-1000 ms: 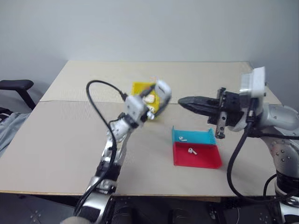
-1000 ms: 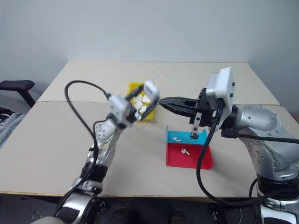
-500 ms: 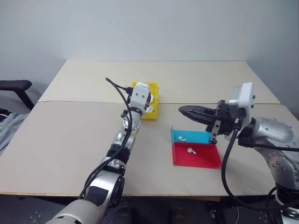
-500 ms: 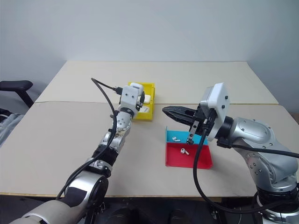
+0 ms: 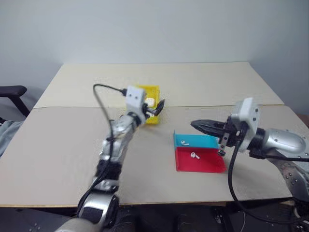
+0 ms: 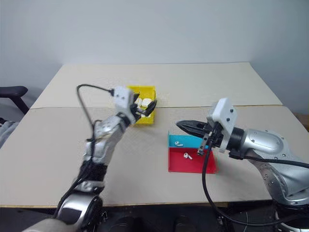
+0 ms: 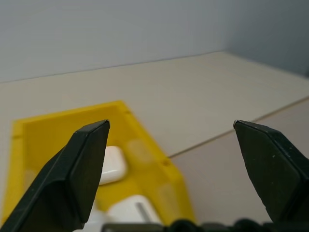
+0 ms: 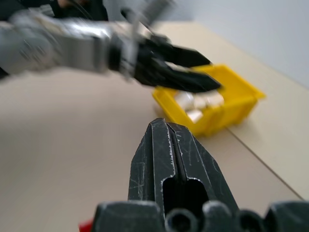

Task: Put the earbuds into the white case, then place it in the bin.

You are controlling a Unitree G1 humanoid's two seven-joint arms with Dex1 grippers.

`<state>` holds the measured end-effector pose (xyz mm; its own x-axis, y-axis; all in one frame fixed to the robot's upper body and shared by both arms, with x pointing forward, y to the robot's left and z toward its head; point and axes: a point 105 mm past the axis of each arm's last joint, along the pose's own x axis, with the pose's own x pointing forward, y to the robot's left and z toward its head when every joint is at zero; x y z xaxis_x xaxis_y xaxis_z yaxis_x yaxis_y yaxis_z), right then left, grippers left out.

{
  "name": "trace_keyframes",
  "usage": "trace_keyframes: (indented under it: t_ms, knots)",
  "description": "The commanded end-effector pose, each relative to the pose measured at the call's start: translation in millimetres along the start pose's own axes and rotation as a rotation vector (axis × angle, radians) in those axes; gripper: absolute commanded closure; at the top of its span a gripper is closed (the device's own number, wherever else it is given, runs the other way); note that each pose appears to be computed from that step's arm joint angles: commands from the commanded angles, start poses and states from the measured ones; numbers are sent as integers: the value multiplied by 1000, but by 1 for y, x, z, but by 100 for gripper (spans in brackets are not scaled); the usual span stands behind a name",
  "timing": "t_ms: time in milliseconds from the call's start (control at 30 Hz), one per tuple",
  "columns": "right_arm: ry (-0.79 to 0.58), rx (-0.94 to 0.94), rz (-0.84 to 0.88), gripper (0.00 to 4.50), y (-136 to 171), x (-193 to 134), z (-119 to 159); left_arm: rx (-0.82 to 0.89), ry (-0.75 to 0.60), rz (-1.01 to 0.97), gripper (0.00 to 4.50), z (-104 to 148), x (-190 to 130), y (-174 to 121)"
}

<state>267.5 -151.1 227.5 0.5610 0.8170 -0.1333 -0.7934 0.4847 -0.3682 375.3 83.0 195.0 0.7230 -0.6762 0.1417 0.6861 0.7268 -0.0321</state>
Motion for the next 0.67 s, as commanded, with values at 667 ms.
trace_keyframes:
  t_ms: [667]
  knots:
    - [314, -243, 48, 450, -33, -87, -35, 377, 292, -414, 3, 26, -140, -40]
